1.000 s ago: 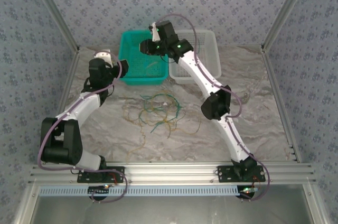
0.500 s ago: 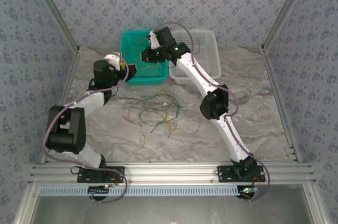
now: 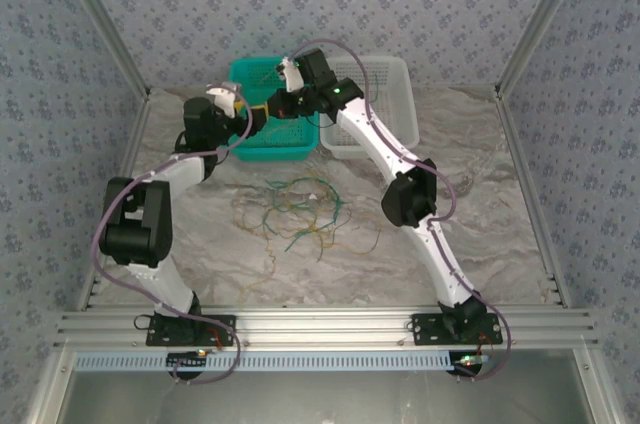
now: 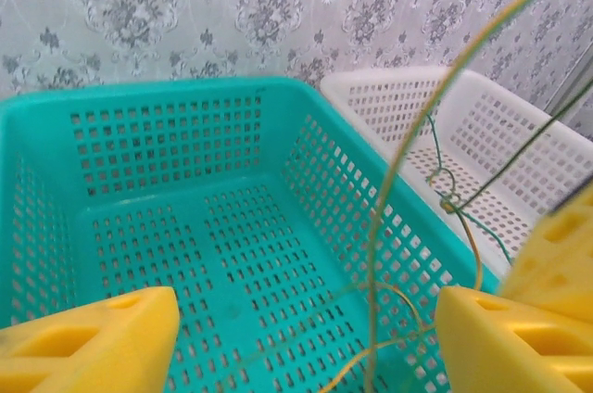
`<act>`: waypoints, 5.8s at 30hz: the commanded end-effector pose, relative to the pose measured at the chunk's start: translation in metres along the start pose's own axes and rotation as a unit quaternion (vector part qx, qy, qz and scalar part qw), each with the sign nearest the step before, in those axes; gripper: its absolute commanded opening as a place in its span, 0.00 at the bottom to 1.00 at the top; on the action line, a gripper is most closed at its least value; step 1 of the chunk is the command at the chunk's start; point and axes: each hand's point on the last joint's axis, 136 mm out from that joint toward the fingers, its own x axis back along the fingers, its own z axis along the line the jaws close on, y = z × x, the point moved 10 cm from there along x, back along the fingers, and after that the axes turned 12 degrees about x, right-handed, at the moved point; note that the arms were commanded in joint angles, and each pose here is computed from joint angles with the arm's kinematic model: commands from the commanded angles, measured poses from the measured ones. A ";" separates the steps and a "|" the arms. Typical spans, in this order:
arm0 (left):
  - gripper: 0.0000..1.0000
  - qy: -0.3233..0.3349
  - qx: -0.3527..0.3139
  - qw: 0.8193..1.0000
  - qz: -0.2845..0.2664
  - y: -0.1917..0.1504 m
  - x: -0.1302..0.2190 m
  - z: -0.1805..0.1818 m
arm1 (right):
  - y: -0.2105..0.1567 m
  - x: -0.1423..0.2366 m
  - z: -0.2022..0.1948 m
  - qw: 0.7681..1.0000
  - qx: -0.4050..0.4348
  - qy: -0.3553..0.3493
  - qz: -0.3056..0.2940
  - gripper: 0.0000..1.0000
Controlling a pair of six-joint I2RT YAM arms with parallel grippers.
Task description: Untangle the cables
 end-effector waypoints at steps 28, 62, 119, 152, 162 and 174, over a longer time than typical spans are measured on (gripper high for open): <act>0.00 0.060 0.004 0.995 -0.084 0.073 -0.027 0.001 | -0.025 0.056 0.017 0.988 0.121 -0.027 0.092 0.49; 0.51 0.342 0.012 0.928 0.150 -0.017 -0.103 0.016 | -0.093 0.190 0.032 0.937 0.106 -0.295 -0.153 0.69; 0.75 0.137 0.006 0.978 0.155 -0.134 0.079 -0.137 | -0.239 0.106 -0.012 0.980 -0.036 -0.156 0.119 0.00; 0.76 -0.074 -0.098 0.992 0.011 -0.066 0.133 -0.167 | -0.095 0.267 0.101 0.976 0.136 -0.074 -0.152 0.00; 0.76 -0.137 -0.109 0.984 0.035 -0.070 0.117 -0.179 | -0.079 0.287 0.119 0.967 0.150 -0.041 -0.203 0.00; 0.74 -0.170 -0.125 0.977 -0.022 -0.033 0.129 -0.198 | -0.054 0.316 0.141 0.946 0.195 -0.025 -0.259 0.00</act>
